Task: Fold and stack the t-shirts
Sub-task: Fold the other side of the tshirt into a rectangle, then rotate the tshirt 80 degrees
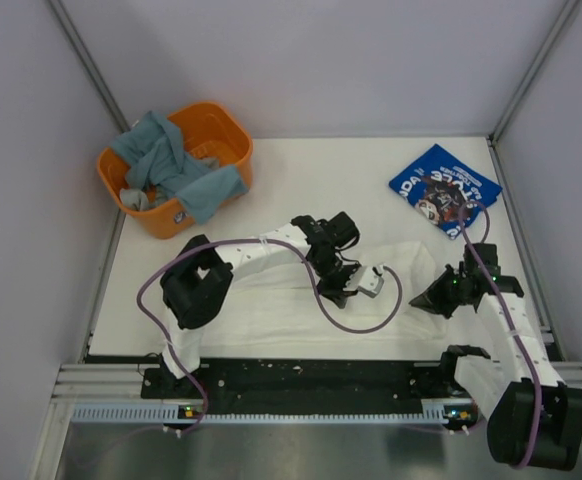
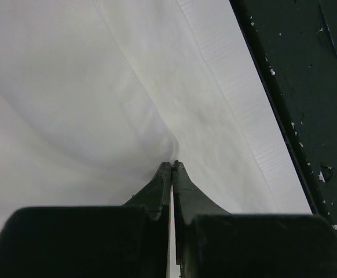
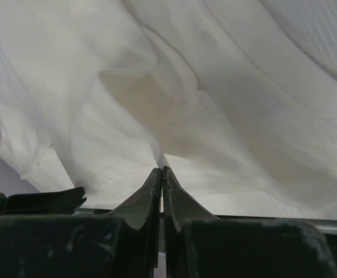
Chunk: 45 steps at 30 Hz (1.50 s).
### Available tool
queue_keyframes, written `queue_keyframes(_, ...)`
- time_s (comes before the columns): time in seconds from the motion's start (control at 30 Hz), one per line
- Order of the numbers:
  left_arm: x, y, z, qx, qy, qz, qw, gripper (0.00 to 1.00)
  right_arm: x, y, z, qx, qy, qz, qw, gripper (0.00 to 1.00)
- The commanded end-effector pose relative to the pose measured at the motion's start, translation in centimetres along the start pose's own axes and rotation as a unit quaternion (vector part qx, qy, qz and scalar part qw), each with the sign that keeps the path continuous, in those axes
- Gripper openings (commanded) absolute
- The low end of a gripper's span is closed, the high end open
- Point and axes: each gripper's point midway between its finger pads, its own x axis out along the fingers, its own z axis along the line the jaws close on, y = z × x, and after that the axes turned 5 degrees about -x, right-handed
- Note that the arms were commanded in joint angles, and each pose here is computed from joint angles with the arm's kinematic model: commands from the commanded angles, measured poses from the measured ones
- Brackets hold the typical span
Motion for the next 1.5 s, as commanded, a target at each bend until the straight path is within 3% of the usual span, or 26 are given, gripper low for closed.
queue_keyframes(0.0, 0.6, -0.2, -1.2, 0.006, 0.039, -0.02, 0.999, 0.0, -0.1, 1.3, -1.7, 0.073, 0.028, -0.009, 0.997, 0.0)
queue_keyframes(0.3, 1.1, 0.5, -0.5, 0.006, 0.038, -0.006, 0.999, 0.0, -0.8, 3.1, -4.8, 0.134, 0.086, -0.034, 0.987, 0.0)
queue_keyframes(0.5, 1.2, 1.1, -0.3, 0.007, 0.04, 0.003, 0.999, 0.0, -0.4, 4.4, -5.6, 0.145, 0.093, -0.013, 0.985, 0.0)
queue_keyframes(0.57, 1.2, 1.3, -0.5, 0.008, 0.045, 0.008, 0.999, 0.0, -0.5, 4.1, -5.7, 0.141, 0.097, -0.022, 0.985, 0.13)
queue_keyframes(0.6, 1.1, 1.2, -0.6, 0.009, 0.047, 0.009, 0.999, 0.01, -0.6, 3.7, -5.6, 0.138, 0.097, -0.029, 0.985, 0.26)
queue_keyframes(0.67, 0.7, 1.1, -0.8, 0.01, 0.053, 0.013, 0.998, 0.14, -1.4, 2.5, -5.1, 0.127, 0.096, -0.055, 0.986, 0.42)
queue_keyframes(0.7, 0.4, 0.9, -0.9, 0.01, 0.053, 0.014, 0.998, 0.26, -2.0, 1.6, -4.5, 0.116, 0.089, -0.074, 0.986, 0.46)
queue_keyframes(0.77, -0.5, 0.0, -0.9, 0.014, 0.047, 0.009, 0.999, 0.39, -3.7, -1.2, -2.9, 0.077, 0.075, -0.128, 0.986, 0.49)
queue_keyframes(0.9, -3.4, -2.4, -1.1, 0.028, 0.026, -0.009, 0.999, 0.46, -6.4, -6.2, 0.3, -0.018, 0.056, -0.201, 0.978, 0.52)
queue_keyframes(1.0, -6.3, -2.6, -0.3, 0.006, -0.019, -0.015, 1.0, 0.46, -5.3, -8.6, 2.1, -0.061, 0.043, -0.194, 0.978, 0.53)
queue_keyframes(1.07, -8.6, -0.8, 1.8, -0.042, -0.075, -0.008, 0.996, 0.46, -3.9, -9.9, 3.2, -0.078, 0.032, -0.177, 0.981, 0.53)
queue_keyframes(1.13, -10.6, 2.3, 3.6, -0.106, -0.13, 0.01, 0.986, 0.4, -2.2, -11.2, 3.9, -0.091, 0.033, -0.164, 0.982, 0.53)
queue_keyframes(1.23, -13.5, 7.6, 4.6, -0.189, -0.184, 0.032, 0.964, 0.16, -0.1, -13.1, 4.5, -0.12, 0.052, -0.159, 0.979, 0.53)
queue_keyframes(1.27, -14.2, 9.3, 4.4, -0.207, -0.193, 0.041, 0.958, 0.12, 0.6, -13.8, 4.8, -0.127, 0.054, -0.159, 0.978, 0.53)
queue_keyframes(1.47, -17.1, 19.1, 2.5, -0.271, -0.265, 0.089, 0.921, 0.15, 4.3, -15.6, 5.9, -0.138, 0.047, -0.139, 0.979, 0.5)
